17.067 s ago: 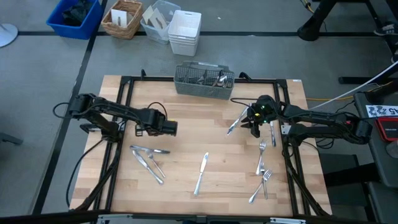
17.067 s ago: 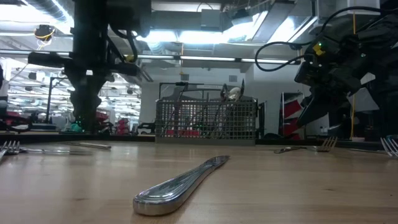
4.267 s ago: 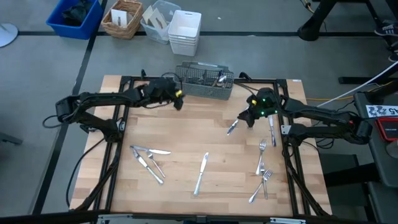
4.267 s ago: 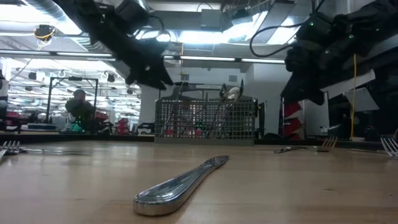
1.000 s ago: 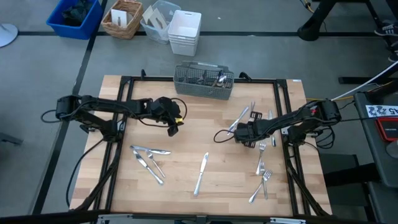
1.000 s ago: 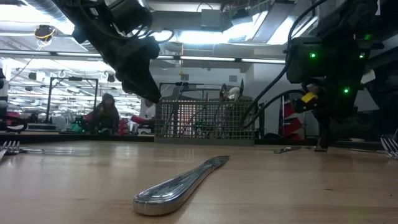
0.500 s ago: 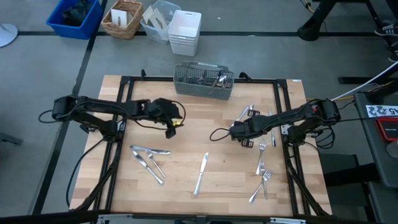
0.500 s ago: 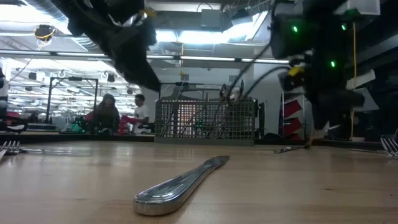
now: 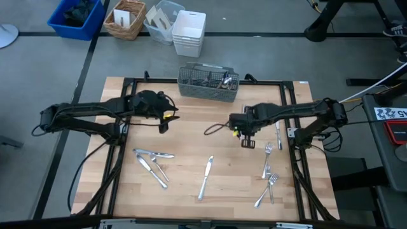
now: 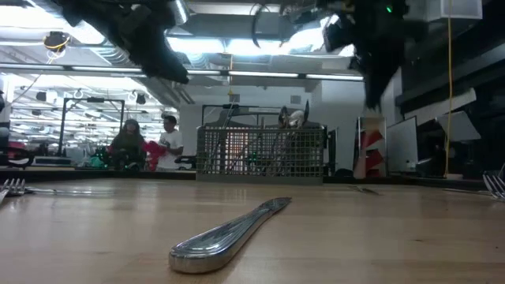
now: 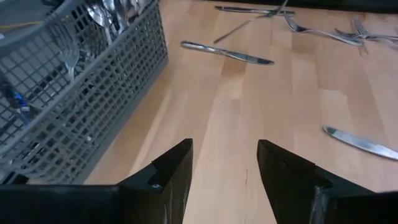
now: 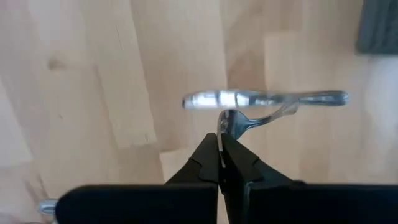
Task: Sort silverware
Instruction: Put the fork into the gray silverware organizer
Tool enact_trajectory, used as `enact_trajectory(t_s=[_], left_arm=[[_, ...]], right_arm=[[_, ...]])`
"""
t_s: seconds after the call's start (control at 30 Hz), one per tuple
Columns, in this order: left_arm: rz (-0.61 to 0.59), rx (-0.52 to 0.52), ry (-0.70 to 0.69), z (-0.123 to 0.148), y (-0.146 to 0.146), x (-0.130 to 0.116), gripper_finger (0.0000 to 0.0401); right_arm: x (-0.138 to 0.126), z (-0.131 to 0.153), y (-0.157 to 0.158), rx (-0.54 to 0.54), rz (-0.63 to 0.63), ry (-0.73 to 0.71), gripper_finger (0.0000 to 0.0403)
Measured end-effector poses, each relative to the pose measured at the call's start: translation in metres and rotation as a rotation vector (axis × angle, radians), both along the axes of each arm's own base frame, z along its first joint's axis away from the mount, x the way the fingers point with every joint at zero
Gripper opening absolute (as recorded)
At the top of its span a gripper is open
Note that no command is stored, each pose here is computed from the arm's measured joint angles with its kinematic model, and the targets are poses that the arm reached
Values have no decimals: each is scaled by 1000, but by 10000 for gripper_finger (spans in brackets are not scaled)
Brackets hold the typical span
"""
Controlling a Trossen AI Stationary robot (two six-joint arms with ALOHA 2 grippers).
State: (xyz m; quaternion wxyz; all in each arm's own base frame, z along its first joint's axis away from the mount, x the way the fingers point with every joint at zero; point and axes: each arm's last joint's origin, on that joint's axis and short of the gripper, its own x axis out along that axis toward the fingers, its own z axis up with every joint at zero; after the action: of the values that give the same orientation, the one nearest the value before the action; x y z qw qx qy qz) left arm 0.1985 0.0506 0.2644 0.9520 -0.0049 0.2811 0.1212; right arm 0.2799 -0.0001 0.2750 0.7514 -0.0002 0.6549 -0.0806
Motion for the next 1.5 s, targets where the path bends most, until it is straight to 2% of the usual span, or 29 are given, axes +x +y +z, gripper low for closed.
enact_trajectory(t_s=[0.13,0.27,0.37,0.53,0.7,0.83,1.07,1.2,1.37,1.5], left_arm=[[-9,9,-8,4,-3,-9,171],[-6,26,-78,0,-6,-23,171],[9,17,-150,-11,-9,-36,171],[41,-26,-272,-34,-14,-53,171],[50,-36,-357,-47,-15,-61,171],[51,-33,-376,-52,-16,-62,171],[55,-30,-387,-51,-16,-62,171],[62,-47,-391,-51,-16,-62,171],[74,-76,-394,-52,-16,-62,171],[73,-72,-393,-52,-16,-62,171]], right_arm=[[5,29,-12,9,2,-75,2],[9,58,-25,7,24,-170,3],[12,79,-37,-11,54,-260,2],[15,108,-57,30,135,-433,3],[20,124,-84,12,184,-619,2],[29,125,-109,8,197,-731,3],[47,106,-160,-30,110,-796,3],[58,87,-188,87,23,-848,2],[59,61,-210,285,-124,-801,3],[58,55,-220,272,-169,-788,3]])
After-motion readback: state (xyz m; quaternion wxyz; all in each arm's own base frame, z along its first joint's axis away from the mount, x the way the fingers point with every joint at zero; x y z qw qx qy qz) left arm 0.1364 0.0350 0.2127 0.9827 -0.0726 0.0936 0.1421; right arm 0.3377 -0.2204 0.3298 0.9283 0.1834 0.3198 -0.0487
